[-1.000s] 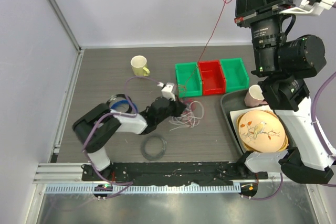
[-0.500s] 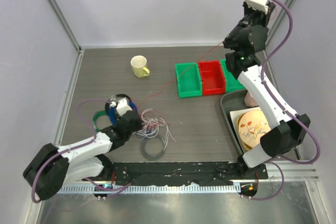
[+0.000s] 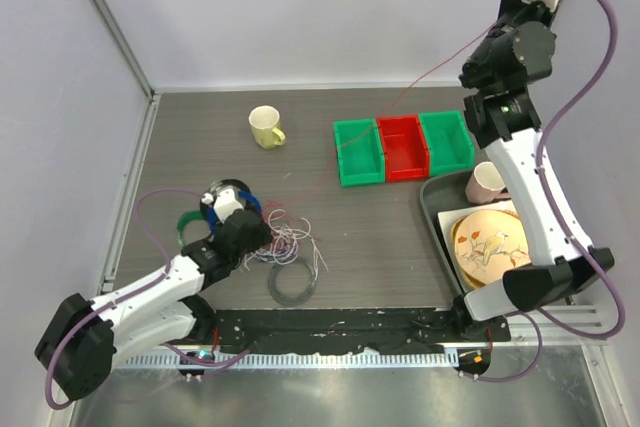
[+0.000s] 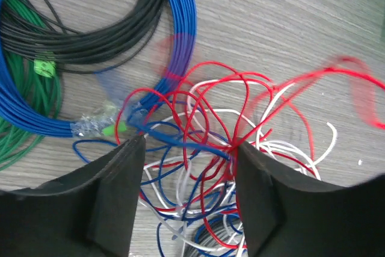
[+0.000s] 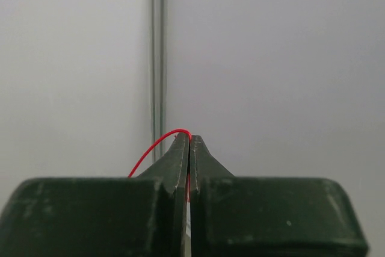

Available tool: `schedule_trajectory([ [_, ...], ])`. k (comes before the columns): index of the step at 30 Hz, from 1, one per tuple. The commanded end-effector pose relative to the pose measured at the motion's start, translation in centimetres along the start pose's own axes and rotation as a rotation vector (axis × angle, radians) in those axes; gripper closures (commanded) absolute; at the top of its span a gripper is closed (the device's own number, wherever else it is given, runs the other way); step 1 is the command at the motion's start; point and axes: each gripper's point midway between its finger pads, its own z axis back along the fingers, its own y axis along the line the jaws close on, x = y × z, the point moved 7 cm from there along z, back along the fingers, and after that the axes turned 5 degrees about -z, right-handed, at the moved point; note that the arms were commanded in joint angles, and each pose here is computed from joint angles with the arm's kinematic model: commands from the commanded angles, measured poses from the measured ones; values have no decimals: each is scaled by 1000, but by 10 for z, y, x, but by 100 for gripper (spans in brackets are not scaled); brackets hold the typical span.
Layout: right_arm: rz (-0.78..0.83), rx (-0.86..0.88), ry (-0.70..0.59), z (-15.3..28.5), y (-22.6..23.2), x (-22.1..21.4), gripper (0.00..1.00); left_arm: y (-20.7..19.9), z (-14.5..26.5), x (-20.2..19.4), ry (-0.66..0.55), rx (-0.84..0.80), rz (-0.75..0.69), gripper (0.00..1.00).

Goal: Untangle the cables

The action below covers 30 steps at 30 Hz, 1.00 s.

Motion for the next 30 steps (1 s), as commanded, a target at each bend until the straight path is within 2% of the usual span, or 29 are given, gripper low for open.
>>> schedule_trajectory([
  [1, -226, 345, 1, 25, -14, 39, 99, -19, 6, 6, 51, -122, -37, 22],
  [2, -237, 451, 30, 34, -8, 34, 99, -25, 8, 9, 47, -174, -61, 16],
  [3, -256, 678, 34, 52, 7, 35, 99, -36, 12, 14, 41, -248, -60, 11],
  [4, -365, 769, 56, 66, 4, 43, 99, -43, 17, 21, 22, -296, -57, 1],
  [5, -392, 892, 80, 80, 11, 39, 99, -47, 22, 27, 6, -334, -76, 0],
  [6, -430, 1087, 85, 101, 18, 42, 99, -56, 29, 38, -18, -379, -77, 0],
  [8, -554, 1250, 140, 126, 19, 44, 99, -68, 45, 53, -46, -476, -92, 0],
  [10, -633, 1407, 134, 145, 19, 54, 99, -87, 66, 73, -87, -614, -140, 0],
  [11, -697, 1438, 177, 152, 18, 56, 99, -93, 74, 81, -102, -667, -181, 0],
  [12, -724, 1480, 167, 156, 17, 62, 99, -98, 81, 85, -102, -716, -217, 0],
  [13, -753, 1487, 184, 158, 16, 63, 99, -112, 100, 96, -102, -838, -259, 0],
  [17, -864, 1513, 268, 163, 18, 69, 99, -136, 118, 100, -87, -1093, -477, 0],
  [19, -887, 1527, 286, 164, 20, 71, 99, -148, 119, 108, -148, -1127, -530, 0],
  [23, -936, 1538, 328, 164, 23, 76, 99, -172, 99, 123, -201, -1085, -549, 0],
  [30, -974, 1516, 286, 160, 16, 94, 99, -188, 15, 102, -43, -827, -590, 0],
])
